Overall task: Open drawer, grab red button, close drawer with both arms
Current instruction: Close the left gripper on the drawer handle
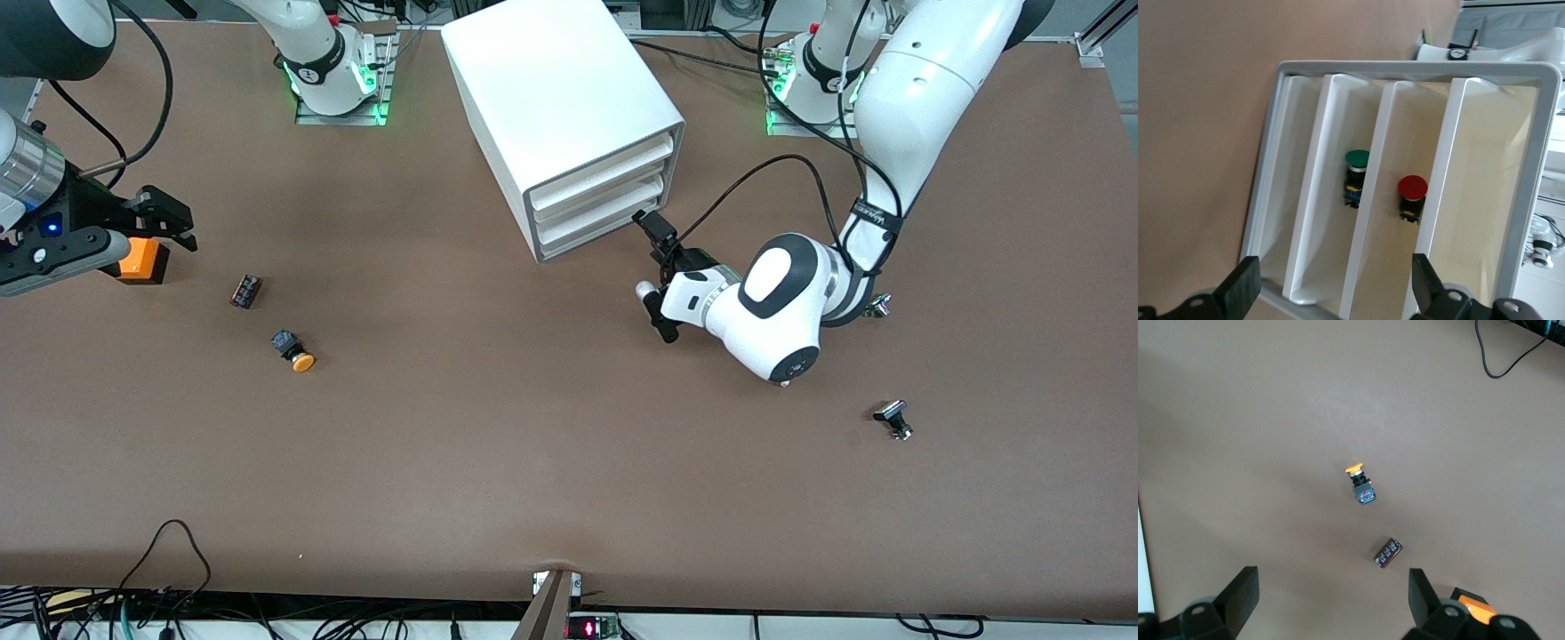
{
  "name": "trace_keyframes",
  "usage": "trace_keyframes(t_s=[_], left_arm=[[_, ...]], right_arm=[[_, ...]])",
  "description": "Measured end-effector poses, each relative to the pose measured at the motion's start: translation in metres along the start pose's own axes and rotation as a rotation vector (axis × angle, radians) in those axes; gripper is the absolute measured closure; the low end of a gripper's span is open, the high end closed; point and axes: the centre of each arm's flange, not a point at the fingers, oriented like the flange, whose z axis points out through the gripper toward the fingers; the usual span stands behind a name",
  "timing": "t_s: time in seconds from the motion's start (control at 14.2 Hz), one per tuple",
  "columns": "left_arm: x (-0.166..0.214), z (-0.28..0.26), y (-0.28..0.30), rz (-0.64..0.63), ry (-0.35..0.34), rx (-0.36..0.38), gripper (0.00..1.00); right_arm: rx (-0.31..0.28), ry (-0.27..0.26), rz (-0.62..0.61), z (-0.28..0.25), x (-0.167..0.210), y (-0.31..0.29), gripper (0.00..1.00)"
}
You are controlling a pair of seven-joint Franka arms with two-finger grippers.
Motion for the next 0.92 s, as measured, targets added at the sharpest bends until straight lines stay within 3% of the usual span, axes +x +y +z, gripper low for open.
trace_keyframes(t_s=[0.63,0.92], left_arm=[[0.017,0.064,-0.010,0.017,-0.060,-0.092,0.00],[0.022,0.092,-0.011,0.013,-0.071,-0.086,0.00]], right_arm=[[0.000,-0.004,0.015,0.002,-0.002,0.008,0.00],[0.000,-0.005,0.018,0.003,-0.002,0.010,0.00]])
